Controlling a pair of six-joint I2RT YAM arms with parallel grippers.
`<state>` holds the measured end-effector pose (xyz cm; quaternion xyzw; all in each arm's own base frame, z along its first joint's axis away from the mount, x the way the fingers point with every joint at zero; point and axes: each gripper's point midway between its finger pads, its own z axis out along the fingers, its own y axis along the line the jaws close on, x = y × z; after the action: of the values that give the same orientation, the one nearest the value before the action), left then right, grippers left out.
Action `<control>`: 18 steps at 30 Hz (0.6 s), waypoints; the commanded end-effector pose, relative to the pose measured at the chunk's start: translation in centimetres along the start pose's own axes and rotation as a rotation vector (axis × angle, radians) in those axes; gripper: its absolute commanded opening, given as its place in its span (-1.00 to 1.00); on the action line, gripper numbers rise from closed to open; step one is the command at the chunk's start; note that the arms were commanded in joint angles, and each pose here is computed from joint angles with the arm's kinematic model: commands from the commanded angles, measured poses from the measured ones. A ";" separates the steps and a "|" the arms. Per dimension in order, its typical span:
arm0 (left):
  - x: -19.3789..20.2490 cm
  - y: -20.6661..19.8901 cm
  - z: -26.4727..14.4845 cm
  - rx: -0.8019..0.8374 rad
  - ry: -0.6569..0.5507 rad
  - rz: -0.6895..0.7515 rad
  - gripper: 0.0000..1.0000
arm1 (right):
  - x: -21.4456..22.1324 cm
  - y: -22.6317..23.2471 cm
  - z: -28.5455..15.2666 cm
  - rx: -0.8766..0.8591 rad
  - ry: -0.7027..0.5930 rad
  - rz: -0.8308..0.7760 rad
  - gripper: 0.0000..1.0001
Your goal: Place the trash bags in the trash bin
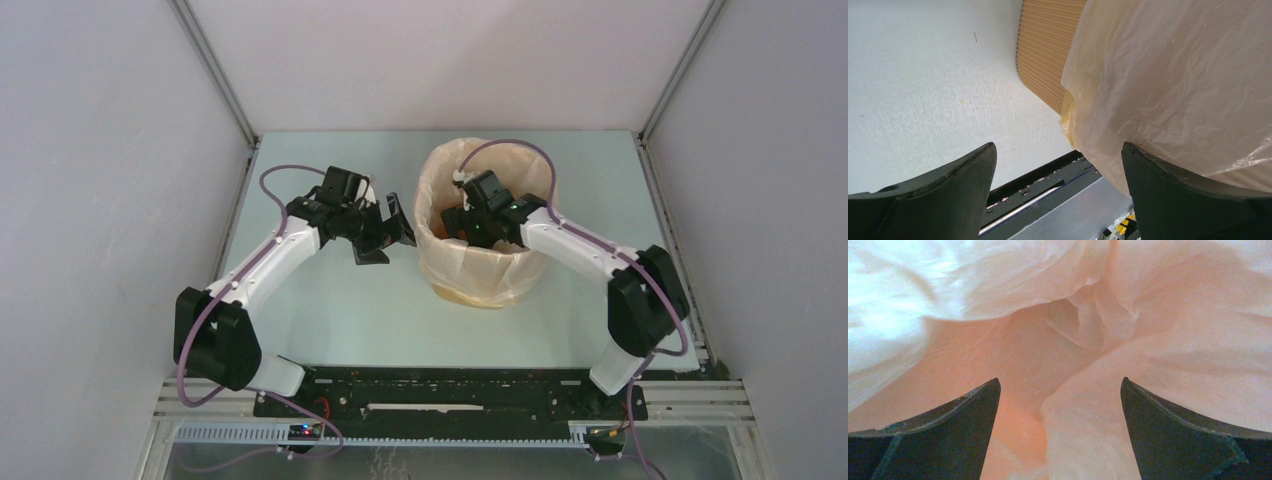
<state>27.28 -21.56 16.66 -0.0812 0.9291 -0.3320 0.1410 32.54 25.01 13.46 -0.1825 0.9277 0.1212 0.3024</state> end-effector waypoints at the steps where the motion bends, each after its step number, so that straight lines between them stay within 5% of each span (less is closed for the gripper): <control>1: -0.2 -0.8 0.2 0.026 -0.007 -0.006 1.00 | -3.7 0.0 -5.1 0.014 -0.118 0.022 0.98; 10: 0.0 -1.4 0.0 0.036 -0.016 -0.011 1.00 | -7.4 0.7 -14.8 -0.022 -0.263 0.063 0.99; 18: -0.8 -1.7 -1.7 -0.011 -0.071 0.030 1.00 | -6.3 -0.2 -23.6 -0.041 -0.373 0.118 0.99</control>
<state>26.94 -22.18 16.65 -0.0913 0.9295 -0.3314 0.1338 28.38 21.26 32.64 -0.1338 0.8709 0.1809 0.4369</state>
